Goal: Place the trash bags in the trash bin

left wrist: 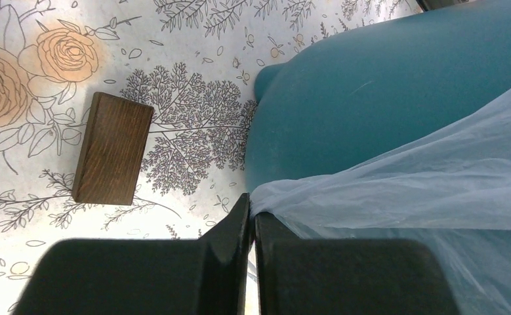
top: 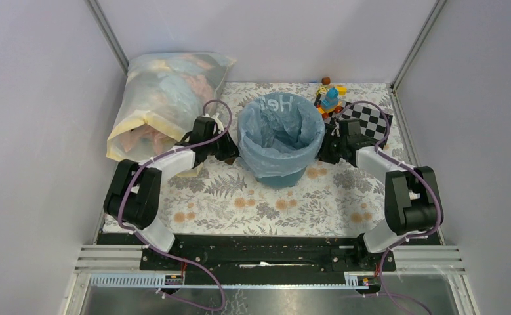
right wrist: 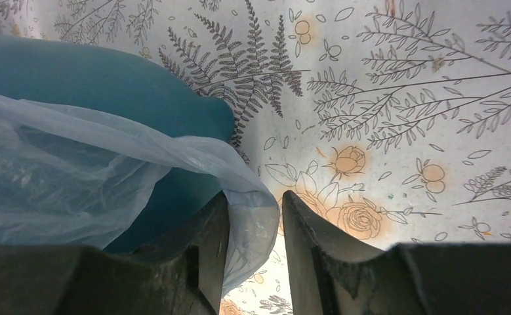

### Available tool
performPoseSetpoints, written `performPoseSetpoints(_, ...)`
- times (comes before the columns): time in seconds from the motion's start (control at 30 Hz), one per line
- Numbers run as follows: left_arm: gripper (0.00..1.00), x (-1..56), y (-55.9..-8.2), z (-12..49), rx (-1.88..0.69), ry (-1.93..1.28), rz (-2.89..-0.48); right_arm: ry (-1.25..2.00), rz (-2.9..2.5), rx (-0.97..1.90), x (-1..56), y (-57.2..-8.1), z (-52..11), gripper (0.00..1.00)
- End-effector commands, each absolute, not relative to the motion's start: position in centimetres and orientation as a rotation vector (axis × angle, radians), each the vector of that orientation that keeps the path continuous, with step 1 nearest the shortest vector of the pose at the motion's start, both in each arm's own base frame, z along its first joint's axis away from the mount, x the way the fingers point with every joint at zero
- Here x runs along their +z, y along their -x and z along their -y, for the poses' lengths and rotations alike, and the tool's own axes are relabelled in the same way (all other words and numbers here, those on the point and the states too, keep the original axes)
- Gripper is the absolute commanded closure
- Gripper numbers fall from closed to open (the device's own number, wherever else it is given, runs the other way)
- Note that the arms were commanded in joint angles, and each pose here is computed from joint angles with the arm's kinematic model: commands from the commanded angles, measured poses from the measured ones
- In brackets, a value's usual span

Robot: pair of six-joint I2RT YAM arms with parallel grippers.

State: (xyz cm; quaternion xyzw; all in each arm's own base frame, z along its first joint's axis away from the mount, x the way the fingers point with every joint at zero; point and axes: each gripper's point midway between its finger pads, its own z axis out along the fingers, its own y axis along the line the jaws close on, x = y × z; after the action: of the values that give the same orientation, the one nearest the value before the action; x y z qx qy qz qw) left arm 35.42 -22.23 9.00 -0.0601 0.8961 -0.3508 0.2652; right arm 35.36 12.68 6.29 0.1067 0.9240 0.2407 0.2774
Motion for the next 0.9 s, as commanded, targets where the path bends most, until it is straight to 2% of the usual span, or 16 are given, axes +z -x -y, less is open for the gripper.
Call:
performPoseSetpoints(0.0, 0.95, 9.1, -35.6, 23.0, -1.009, 0.151, -2.365, -0.308, -2.471, 0.718, 5.8, -35.6, -13.5, 0.56)
performPoseSetpoints(0.07, 0.91, 9.2, -35.6, 22.9, -1.007, 0.159, -2.354, -0.303, -2.458, 0.699, 6.1, -35.8, -13.3, 0.49)
performPoseSetpoints(0.27, 0.78, 11.3, -35.5, 22.5, -1.007, 0.169, -2.281, -0.299, -2.374, 0.628, 9.3, -36.0, -12.1, 0.37)
performPoseSetpoints(0.37, 0.71, 12.7, -35.3, 22.3, -1.012, 0.176, -2.243, -0.293, -2.328, 0.619, 11.3, -35.8, -11.8, 0.28)
performPoseSetpoints(0.6, 0.67, 13.6, -34.7, 21.7, -0.978, 0.18, -2.242, -0.376, -2.238, 0.478, 14.9, -35.5, -9.3, 0.04)
performPoseSetpoints(0.87, 0.66, 13.4, -34.4, 21.5, -0.972, 0.176, -2.248, -0.474, -2.08, 0.217, 21.7, -34.5, -4.4, 0.04)
